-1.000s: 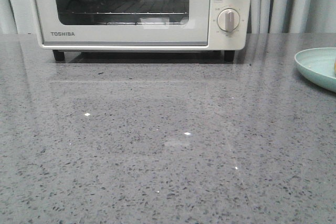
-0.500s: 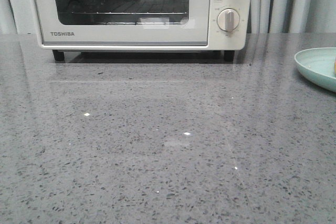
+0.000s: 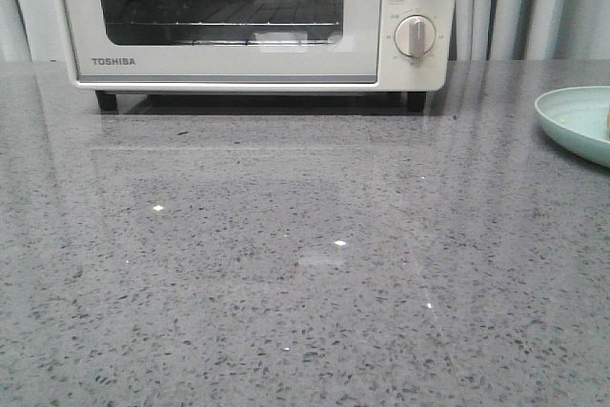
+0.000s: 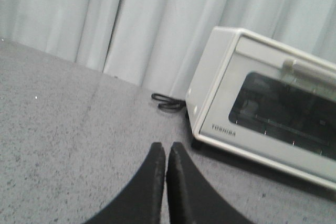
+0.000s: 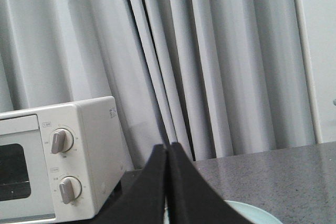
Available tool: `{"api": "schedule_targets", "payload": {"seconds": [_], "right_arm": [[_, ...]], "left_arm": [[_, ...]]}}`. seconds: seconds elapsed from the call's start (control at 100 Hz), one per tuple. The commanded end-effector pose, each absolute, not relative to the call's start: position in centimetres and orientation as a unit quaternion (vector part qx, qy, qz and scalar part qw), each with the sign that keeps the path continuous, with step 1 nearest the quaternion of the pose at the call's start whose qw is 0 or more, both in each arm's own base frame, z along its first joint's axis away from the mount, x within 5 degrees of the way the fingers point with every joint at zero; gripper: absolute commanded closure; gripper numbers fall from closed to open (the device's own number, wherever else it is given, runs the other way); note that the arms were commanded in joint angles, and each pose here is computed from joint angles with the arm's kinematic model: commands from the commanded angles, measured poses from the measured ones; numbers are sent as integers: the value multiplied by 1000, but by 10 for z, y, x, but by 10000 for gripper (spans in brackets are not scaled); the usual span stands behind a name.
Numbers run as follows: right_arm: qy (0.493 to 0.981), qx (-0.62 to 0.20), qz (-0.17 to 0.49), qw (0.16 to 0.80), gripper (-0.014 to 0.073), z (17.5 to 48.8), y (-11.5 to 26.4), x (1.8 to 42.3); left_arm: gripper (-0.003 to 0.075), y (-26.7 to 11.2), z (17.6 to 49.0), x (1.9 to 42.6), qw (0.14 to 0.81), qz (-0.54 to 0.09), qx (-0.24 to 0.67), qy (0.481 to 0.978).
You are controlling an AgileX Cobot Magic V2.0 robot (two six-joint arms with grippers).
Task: Put bread in oven
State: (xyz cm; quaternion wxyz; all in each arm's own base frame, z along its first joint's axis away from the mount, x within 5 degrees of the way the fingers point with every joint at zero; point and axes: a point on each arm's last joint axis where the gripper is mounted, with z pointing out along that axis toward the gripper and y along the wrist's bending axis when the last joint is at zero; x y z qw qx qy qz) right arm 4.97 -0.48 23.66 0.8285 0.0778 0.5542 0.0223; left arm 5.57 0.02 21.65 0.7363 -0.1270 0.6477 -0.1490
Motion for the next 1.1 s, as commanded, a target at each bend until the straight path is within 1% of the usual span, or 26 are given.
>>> {"api": "schedule_targets", "payload": {"seconds": [0.0,0.04,0.08,0.15,0.32,0.48,0.64,0.75,0.83,0.9,0.96,1.06,1.09], "right_arm": [[525,91,57,844,662,238,-4,46],[529,112,85,837,662,240,-4,46],[544,126,94,824,662,241,-4,47],[572,136,89,804,662,247,-5,46],[610,152,81,774,662,273,-6,39],[648,166,75,739,662,289,-7,40],[670,164,62,721,662,306,-8,44],[688,169,58,704,662,318,-9,47],[705,160,50,689,662,326,-8,50],[721,134,52,678,662,333,-5,54],[733,110,67,668,662,339,-1,58],[750,87,92,649,662,347,5,63],[755,81,96,644,662,350,6,64]], "left_arm": [[742,4,221,52,768,-157,-149,603],[742,4,223,52,769,-159,-149,601],[742,4,225,52,769,-161,-151,600],[742,4,232,50,771,-166,-148,597],[742,1,263,43,777,-182,-137,587],[742,-1,295,40,788,-164,-111,583],[742,-2,324,44,788,-146,-90,591],[742,-3,344,48,786,-149,-79,594],[742,-6,358,54,783,-158,-66,598],[742,-9,368,62,776,-173,-52,605],[742,-14,375,70,766,-190,-34,613],[742,-25,385,87,754,-194,18,627],[742,-29,390,92,754,-200,28,625]]}}
